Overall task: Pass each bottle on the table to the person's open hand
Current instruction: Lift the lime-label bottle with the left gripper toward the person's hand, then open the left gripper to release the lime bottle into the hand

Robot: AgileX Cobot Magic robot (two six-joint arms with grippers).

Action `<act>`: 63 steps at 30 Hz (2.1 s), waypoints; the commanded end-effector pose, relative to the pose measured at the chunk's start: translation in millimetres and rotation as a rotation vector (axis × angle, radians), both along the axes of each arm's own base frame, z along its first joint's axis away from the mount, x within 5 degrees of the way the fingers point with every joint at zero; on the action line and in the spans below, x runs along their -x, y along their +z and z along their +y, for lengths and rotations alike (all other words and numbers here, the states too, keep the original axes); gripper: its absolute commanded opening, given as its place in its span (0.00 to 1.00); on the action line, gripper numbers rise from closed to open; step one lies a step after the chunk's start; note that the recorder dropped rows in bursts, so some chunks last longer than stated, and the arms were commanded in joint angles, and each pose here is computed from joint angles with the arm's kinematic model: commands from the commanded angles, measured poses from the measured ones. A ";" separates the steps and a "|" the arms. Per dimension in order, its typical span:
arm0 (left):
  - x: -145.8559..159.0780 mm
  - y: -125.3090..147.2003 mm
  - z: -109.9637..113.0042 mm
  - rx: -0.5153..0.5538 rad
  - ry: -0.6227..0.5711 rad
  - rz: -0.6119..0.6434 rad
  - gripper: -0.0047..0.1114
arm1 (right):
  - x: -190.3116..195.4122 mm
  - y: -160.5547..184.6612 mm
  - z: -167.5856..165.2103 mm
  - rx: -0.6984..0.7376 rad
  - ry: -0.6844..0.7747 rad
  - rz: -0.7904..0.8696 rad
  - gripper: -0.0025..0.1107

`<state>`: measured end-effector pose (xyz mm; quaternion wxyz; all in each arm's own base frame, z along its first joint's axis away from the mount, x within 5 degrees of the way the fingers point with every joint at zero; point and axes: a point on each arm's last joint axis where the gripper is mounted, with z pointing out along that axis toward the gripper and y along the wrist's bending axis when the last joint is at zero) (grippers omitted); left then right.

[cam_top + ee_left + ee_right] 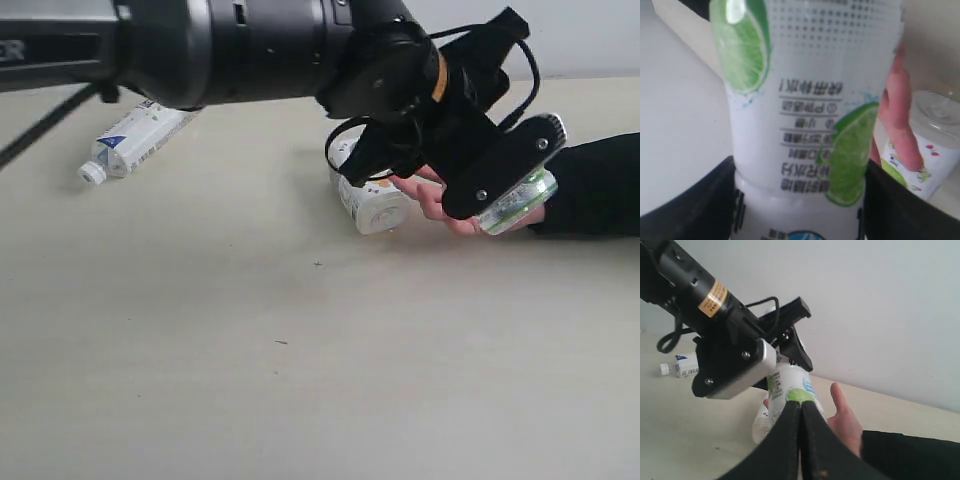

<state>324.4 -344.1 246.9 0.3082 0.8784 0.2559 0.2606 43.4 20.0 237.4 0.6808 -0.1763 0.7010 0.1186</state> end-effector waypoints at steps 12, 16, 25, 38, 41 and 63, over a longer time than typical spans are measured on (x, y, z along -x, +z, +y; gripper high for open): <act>-32.1 -74.3 -41.7 -0.111 -0.085 -0.006 0.04 | 0.3 -0.2 0.1 -0.006 0.004 -0.007 0.02; -32.1 -74.2 -41.7 -0.102 -0.076 -0.001 0.10 | 0.3 -0.2 0.1 -0.006 0.004 -0.007 0.02; -32.1 -74.0 -42.0 -0.100 -0.077 -0.003 0.53 | 0.3 -0.2 0.1 -0.006 0.004 -0.007 0.02; -29.8 -58.1 -41.8 -0.057 -0.058 -0.011 0.71 | 0.3 -0.2 0.1 -0.006 0.004 -0.007 0.02; -27.7 -51.5 -42.2 -0.050 -0.058 -0.017 0.71 | 0.3 -0.2 0.1 -0.006 0.004 -0.007 0.02; -13.8 8.4 -24.2 0.049 0.117 0.035 0.70 | 0.3 -0.2 0.1 -0.006 0.004 -0.007 0.02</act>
